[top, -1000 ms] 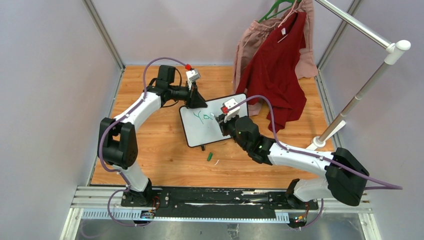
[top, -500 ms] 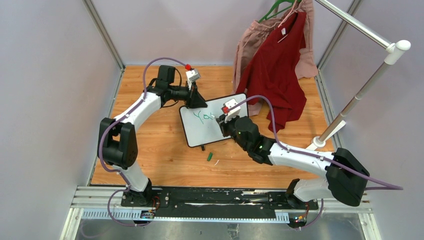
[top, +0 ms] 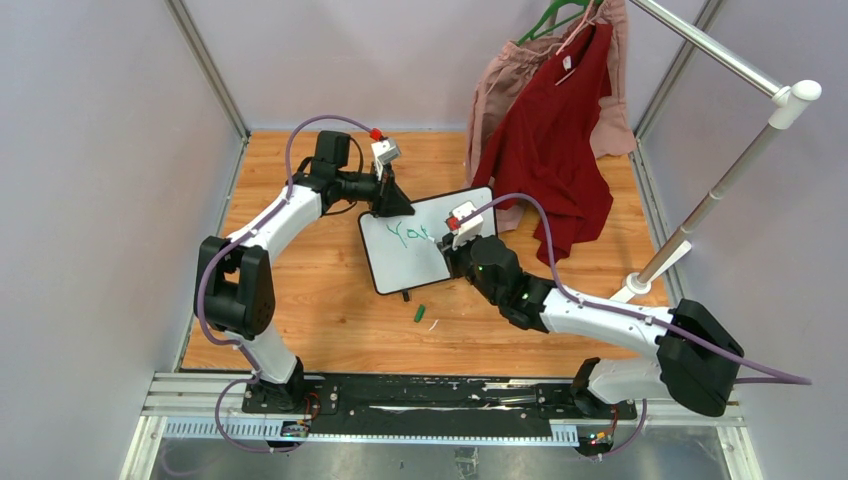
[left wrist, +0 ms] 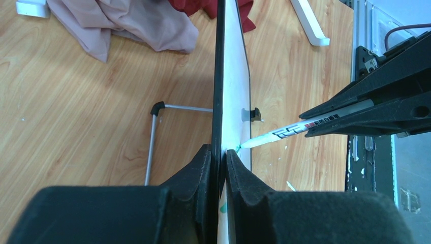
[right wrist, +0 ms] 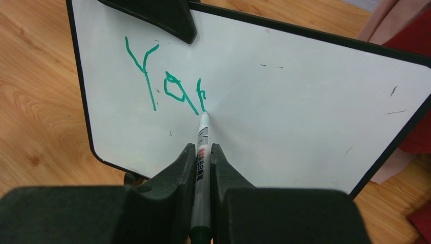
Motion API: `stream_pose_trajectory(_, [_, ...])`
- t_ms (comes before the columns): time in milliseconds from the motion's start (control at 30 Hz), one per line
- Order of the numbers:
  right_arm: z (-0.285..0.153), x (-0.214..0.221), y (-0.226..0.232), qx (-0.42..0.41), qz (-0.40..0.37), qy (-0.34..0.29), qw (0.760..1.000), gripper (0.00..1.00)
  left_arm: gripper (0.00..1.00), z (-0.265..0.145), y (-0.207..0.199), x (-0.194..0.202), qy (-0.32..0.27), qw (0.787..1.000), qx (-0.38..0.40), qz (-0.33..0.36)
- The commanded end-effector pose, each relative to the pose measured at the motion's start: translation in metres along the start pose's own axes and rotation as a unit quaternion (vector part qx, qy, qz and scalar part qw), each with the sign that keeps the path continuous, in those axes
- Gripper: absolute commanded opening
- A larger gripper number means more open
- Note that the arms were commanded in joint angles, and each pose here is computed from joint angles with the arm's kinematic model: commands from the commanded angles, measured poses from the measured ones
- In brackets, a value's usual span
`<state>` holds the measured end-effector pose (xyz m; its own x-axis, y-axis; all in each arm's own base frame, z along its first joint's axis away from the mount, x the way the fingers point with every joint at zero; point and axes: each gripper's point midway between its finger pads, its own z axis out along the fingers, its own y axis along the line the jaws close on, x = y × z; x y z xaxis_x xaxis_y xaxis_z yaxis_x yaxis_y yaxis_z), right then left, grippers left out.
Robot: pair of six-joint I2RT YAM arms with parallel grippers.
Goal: Write a sentence on the whiteboard
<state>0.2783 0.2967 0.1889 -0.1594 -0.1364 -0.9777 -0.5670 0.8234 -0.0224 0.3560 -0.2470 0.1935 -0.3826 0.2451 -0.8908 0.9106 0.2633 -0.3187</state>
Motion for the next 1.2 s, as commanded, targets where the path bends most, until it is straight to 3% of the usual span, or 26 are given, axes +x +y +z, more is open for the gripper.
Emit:
stream_pose_trajectory(0, [-0.004,0.002,-0.022,0.042,0.0,0.007,0.999,0.0,0.01,-0.002,0.007,0.005,0.004,1.0,-0.023,0.015])
stream_pose_trajectory(967, [0.011,-0.038,-0.026,0.048,0.007,-0.022,0.999,0.0,0.01,-0.001,0.007,0.004,-0.001,1.0,-0.022,0.011])
stream_pose_trajectory(1167, [-0.003,-0.043,-0.028,0.04,0.012,-0.032,0.999,0.0,0.01,-0.001,0.008,0.005,0.0,1.0,-0.025,0.01])
